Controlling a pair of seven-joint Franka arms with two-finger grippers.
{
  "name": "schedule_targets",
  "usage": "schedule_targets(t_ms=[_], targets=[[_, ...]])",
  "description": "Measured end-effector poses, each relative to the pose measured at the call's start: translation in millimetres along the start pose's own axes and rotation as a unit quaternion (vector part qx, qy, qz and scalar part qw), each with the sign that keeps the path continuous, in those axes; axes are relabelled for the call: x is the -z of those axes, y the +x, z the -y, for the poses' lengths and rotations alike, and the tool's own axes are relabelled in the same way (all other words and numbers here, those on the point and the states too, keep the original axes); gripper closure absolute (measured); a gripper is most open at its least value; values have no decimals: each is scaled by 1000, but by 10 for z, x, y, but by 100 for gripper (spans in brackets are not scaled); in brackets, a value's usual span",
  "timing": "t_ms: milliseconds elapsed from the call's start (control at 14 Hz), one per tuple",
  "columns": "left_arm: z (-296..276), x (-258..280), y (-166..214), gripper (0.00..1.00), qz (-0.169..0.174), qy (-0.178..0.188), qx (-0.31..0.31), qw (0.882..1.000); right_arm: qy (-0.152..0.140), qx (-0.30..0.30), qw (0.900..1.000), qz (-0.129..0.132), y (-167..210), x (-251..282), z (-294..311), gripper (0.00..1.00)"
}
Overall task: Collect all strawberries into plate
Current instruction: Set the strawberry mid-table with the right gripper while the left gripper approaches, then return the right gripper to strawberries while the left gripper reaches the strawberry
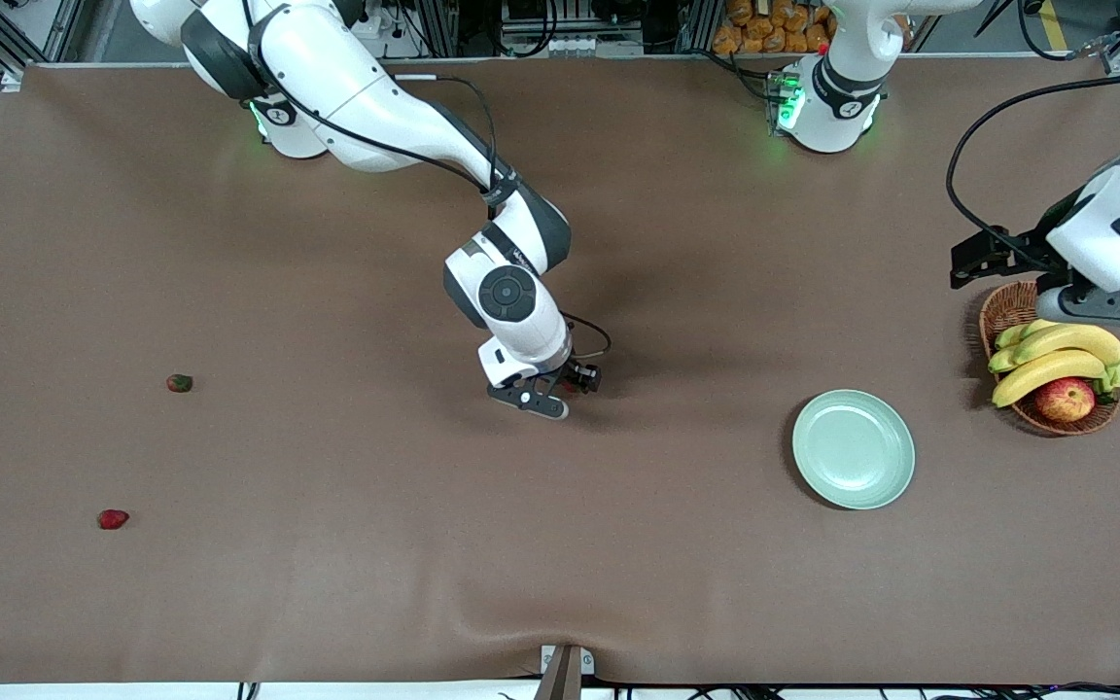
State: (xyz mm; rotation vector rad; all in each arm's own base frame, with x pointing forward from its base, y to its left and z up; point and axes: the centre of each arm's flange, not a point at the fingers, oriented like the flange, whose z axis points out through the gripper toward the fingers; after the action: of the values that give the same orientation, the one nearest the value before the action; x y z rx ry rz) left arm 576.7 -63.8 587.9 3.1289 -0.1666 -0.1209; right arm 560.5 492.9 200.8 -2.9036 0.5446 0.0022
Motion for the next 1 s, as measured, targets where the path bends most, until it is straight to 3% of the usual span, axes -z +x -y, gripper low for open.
schedule_targets(t_ms=[71,143,356,642,998], targets=[[-42,-27,14,0,2,0,-3,1000,-1,-4,1000,-5,78,29,-23,5],[-95,-56,30,0,5,-1,-8,1000,-4,-9,1000,-10,175,65,-61,0],[-284,-196,97,0,17,-20,-20,999,-32,-30,999,-13,616,314,-294,0],[-611,-450,234,0,28,-35,-43,998,-74,-43,996,-2,1316,1023,-879,0],[-1194,-660,293,0,30,-31,-40,998,-93,-23,995,15,2046,1682,-2335,0]])
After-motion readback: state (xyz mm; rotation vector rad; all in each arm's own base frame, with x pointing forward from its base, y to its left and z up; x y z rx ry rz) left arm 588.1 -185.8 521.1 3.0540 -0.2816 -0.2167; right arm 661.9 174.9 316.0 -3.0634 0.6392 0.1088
